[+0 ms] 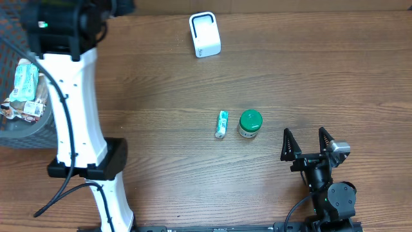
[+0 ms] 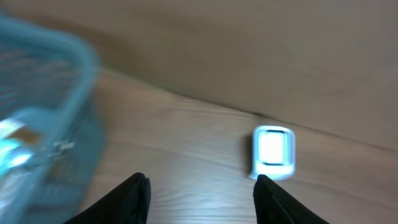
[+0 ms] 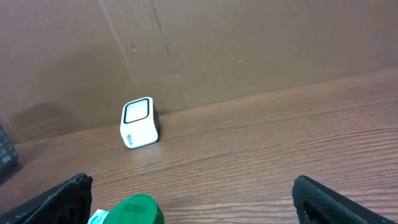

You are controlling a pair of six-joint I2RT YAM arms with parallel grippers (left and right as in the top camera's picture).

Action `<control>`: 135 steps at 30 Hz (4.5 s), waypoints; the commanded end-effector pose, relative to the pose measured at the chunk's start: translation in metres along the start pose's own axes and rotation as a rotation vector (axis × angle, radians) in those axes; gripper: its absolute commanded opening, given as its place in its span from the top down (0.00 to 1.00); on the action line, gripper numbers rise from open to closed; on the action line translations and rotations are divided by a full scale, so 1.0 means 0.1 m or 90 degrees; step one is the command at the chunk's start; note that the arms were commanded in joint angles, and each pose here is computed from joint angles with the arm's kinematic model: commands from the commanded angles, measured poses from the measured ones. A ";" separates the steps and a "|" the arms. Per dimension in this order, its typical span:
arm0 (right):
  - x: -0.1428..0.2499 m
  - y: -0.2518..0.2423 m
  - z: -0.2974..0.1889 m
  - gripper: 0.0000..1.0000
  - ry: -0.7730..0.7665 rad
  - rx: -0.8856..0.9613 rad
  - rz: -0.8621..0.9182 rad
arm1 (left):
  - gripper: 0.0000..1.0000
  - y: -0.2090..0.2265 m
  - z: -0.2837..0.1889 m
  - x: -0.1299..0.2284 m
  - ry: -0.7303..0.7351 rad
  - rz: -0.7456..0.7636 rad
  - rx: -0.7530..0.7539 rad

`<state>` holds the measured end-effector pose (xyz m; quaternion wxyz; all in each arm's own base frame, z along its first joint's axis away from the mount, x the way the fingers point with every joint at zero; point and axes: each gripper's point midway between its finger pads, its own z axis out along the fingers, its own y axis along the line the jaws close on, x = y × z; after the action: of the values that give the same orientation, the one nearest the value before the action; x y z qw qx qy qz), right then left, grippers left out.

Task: Scan the item barcode
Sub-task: 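Move the left gripper back into the grey basket, then grasp the yellow drink bottle in the basket with the left gripper, then lift the bottle out and carry it toward the white scanner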

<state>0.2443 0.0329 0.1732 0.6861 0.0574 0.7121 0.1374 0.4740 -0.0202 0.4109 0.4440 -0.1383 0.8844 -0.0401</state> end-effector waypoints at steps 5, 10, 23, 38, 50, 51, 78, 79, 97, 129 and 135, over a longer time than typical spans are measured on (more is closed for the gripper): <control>0.02 -0.01 0.00 0.00 -0.001 -0.002 -0.003 | 0.39 1.03 -0.03 -0.19 -0.032 -0.096 -0.176; 0.02 -0.01 0.00 0.00 -0.001 -0.002 -0.003 | 0.33 1.51 0.00 -0.21 -0.027 -0.138 -0.230; 0.02 -0.01 0.00 0.00 -0.001 -0.002 -0.003 | 0.30 2.30 0.46 0.13 0.049 -0.238 -0.326; 0.02 -0.01 0.00 0.00 -0.001 -0.002 -0.003 | 0.27 2.69 0.99 0.56 0.117 -0.276 -0.348; 0.02 -0.01 0.00 0.00 -0.001 -0.002 -0.003 | 0.20 2.68 1.36 0.78 0.149 -0.236 -0.300; 0.02 -0.01 0.00 0.00 -0.001 -0.002 -0.003 | 0.20 2.68 1.39 0.80 0.149 -0.236 -0.300; 0.02 -0.01 0.00 0.00 -0.001 -0.002 -0.003 | 0.18 2.72 1.95 1.39 0.194 -0.215 -0.252; 0.02 -0.01 0.00 0.00 -0.001 -0.002 -0.003 | 0.21 2.73 1.96 1.42 0.195 -0.215 -0.252; 0.02 -0.01 0.00 0.00 -0.001 -0.002 -0.003 | 0.59 2.88 1.83 1.23 0.146 -0.195 -0.313; 0.02 -0.01 0.00 0.00 -0.001 -0.002 -0.003 | 0.61 1.02 -0.86 -0.16 -0.182 -0.094 -0.114; 0.02 -0.01 0.00 0.00 -0.001 -0.002 -0.003 | 0.61 0.35 -0.71 0.21 -0.102 -0.021 -0.043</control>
<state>0.2443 0.0329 0.1729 0.6859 0.0573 0.7124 0.1372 0.4030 0.0315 0.4223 0.5001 -0.2029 0.8419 0.0017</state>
